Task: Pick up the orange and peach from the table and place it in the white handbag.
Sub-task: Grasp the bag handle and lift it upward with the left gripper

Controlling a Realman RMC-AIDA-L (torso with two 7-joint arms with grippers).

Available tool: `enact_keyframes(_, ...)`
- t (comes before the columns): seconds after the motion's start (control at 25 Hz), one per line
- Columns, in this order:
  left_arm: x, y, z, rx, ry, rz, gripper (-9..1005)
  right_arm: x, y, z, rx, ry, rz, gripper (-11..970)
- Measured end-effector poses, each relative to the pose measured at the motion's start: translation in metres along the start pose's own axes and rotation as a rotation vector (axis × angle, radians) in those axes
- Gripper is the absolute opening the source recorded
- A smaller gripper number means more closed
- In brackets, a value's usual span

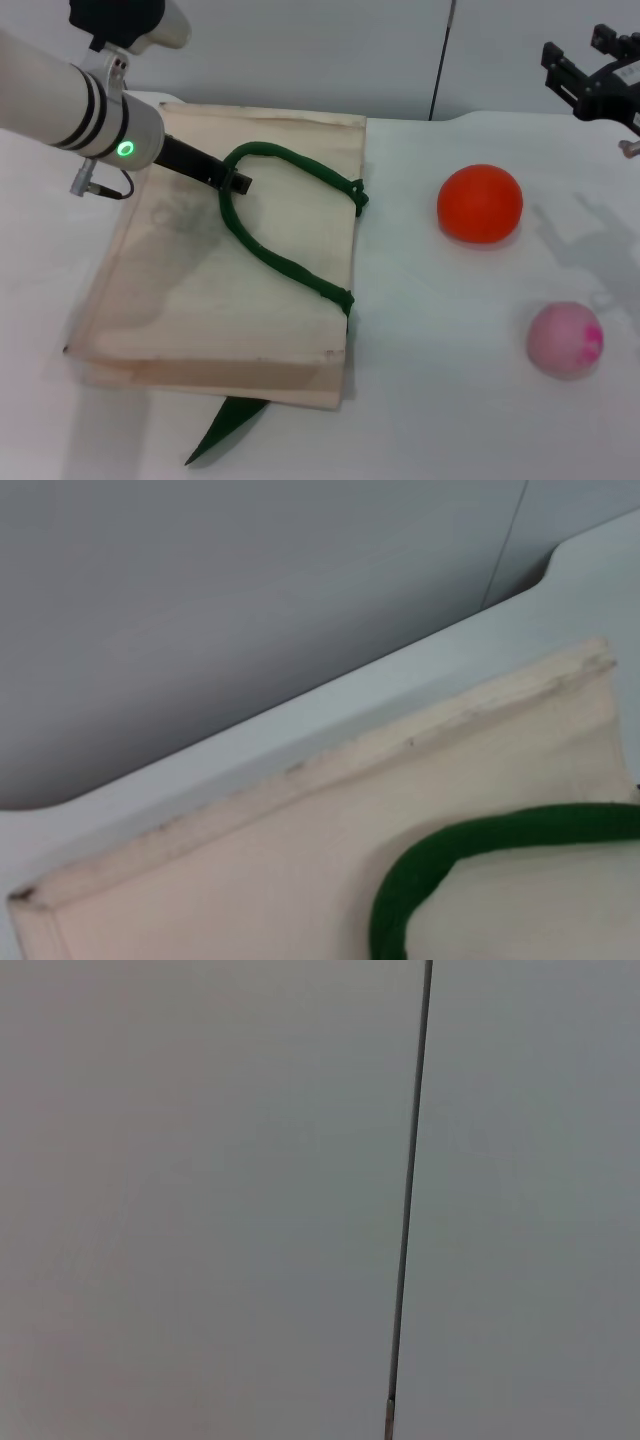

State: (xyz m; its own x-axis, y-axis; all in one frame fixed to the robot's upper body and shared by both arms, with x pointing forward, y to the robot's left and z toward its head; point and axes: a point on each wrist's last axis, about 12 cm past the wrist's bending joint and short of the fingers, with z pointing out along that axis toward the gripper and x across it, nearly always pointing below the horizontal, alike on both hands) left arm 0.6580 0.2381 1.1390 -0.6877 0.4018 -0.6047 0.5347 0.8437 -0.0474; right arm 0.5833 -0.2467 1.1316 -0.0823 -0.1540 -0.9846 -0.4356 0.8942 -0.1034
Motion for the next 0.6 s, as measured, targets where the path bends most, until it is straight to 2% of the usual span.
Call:
enact_keyframes(0.36, 0.0038, -0.0005, 0.0067, 0.000, 0.008, -0.023, 377, -0.0004, 0.0000, -0.0004, 0.001, -0.002, 0.001, 604)
enact_keyframes(0.6, 0.0038, 0.0023, 0.0042, -0.004, 0.010, -0.052, 373, -0.0001, -0.0001, -0.0007, 0.001, -0.001, 0.002, 604)
